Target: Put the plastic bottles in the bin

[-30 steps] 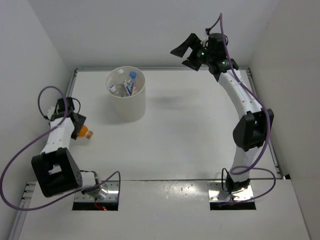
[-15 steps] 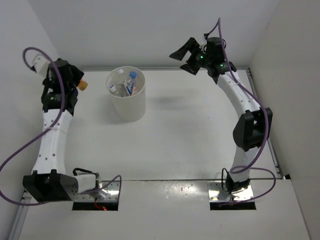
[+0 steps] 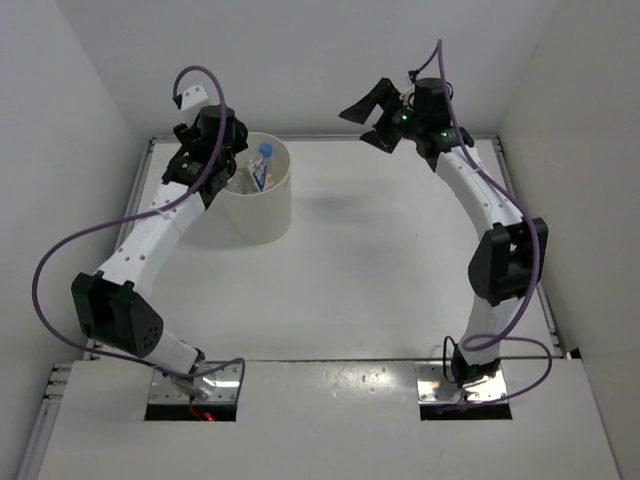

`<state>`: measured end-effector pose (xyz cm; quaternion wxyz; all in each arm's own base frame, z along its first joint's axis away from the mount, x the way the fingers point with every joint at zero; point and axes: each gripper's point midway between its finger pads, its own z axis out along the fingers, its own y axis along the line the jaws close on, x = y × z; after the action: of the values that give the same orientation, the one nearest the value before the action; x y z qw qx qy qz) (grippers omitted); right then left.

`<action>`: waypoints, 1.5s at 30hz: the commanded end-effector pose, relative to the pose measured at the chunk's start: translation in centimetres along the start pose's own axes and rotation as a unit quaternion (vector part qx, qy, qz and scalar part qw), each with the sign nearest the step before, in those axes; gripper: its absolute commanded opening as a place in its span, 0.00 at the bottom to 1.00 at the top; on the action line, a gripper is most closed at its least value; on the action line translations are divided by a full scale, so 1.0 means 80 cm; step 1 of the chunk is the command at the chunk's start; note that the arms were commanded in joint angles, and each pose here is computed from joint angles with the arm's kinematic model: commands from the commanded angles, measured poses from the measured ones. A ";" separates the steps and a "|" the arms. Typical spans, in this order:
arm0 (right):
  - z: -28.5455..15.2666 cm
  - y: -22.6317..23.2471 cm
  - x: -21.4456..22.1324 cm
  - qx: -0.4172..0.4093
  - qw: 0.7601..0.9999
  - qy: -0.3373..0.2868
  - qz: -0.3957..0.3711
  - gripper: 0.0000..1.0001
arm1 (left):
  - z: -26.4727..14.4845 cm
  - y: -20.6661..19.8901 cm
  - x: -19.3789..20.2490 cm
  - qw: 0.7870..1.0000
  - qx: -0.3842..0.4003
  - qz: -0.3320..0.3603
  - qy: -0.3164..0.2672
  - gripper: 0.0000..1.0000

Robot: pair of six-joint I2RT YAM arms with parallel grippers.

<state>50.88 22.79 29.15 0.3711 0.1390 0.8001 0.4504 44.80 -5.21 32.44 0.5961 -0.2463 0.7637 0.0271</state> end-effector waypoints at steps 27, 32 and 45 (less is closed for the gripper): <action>-0.017 0.034 -0.015 -0.037 0.999 -0.018 -0.013 0.99 | -0.048 0.033 -0.091 0.993 -0.058 -0.015 -0.105 1.00; -0.017 0.034 -0.015 -0.037 0.999 -0.018 -0.013 0.99 | -0.076 0.124 -0.104 0.975 -0.152 -0.066 -0.150 1.00; -0.004 0.010 0.010 -0.049 0.998 0.002 0.035 1.00 | -0.128 0.288 0.022 0.961 -0.241 -0.045 -0.126 1.00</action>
<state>50.44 23.46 28.21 0.3521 0.1542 0.7874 0.4820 26.41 10.27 27.28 0.6038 -0.4044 0.6536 0.2112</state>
